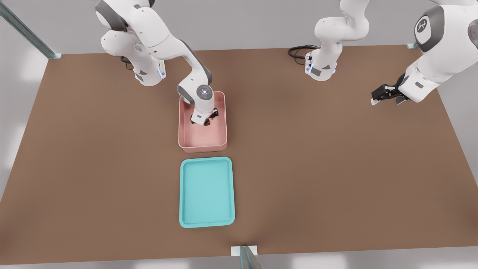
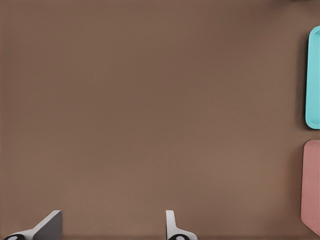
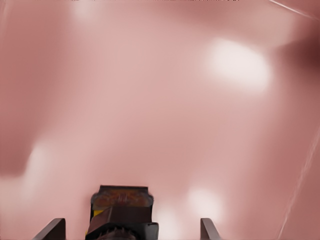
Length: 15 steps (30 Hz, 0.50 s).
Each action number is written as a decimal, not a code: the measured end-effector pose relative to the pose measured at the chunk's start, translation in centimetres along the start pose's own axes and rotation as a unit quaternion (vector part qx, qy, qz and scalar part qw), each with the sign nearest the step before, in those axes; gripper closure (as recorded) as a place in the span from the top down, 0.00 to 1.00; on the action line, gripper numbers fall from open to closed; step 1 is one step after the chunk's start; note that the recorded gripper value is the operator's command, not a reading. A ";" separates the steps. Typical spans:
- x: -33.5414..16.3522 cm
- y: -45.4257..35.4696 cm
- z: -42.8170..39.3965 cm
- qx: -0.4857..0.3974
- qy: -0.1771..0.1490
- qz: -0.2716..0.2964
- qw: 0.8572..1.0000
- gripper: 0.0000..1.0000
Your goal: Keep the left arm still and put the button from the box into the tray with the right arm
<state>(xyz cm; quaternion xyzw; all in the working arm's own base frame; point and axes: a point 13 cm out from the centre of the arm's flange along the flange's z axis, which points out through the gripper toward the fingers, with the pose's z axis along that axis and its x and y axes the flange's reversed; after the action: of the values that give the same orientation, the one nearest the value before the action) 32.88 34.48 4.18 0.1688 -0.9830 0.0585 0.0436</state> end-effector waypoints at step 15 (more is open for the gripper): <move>0.3 0.6 -0.2 -0.006 -0.003 0.031 1.000 0.67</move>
<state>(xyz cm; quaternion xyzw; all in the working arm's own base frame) 32.40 34.99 4.31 0.1384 -0.9882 0.0532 0.0393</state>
